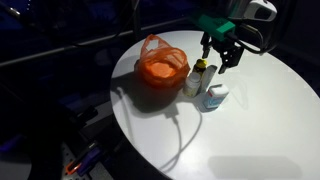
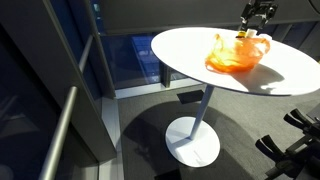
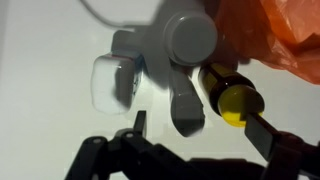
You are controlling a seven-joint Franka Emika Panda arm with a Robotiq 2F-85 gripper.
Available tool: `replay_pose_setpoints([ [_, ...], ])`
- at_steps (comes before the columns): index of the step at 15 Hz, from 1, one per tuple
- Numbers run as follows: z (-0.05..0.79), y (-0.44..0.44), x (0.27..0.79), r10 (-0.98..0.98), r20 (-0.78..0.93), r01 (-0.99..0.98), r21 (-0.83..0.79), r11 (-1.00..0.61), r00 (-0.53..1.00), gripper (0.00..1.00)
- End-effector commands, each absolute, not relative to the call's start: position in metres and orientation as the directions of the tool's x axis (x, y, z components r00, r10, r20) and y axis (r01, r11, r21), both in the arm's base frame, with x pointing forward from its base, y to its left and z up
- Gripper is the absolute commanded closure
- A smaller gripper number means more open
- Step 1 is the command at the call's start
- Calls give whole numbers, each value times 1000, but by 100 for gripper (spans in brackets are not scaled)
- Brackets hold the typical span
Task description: Put the roll on stick in the plastic bag
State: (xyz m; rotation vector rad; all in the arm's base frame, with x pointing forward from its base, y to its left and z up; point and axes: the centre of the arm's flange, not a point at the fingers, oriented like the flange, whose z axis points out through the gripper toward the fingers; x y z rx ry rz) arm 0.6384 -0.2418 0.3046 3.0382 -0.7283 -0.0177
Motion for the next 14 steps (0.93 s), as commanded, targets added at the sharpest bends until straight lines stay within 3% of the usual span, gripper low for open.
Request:
replay_pose_setpoints([
  [1, 298, -249, 641, -458, -1, -458, 10, -889, 889, 0],
  [4, 295, -252, 640, -464, -4, -464, 12, -886, 886, 1],
  [7, 295, -254, 639, -468, -4, -468, 14, -884, 884, 20],
  [9, 295, -254, 639, -469, -4, -469, 16, -883, 883, 25],
  [10, 296, -254, 640, -470, -2, -470, 16, -883, 883, 35],
  [12, 296, -254, 641, -470, -1, -470, 16, -883, 883, 34],
  [13, 297, -254, 641, -470, 1, -470, 16, -883, 883, 42],
  [14, 297, -254, 642, -470, 2, -470, 17, -883, 883, 42],
])
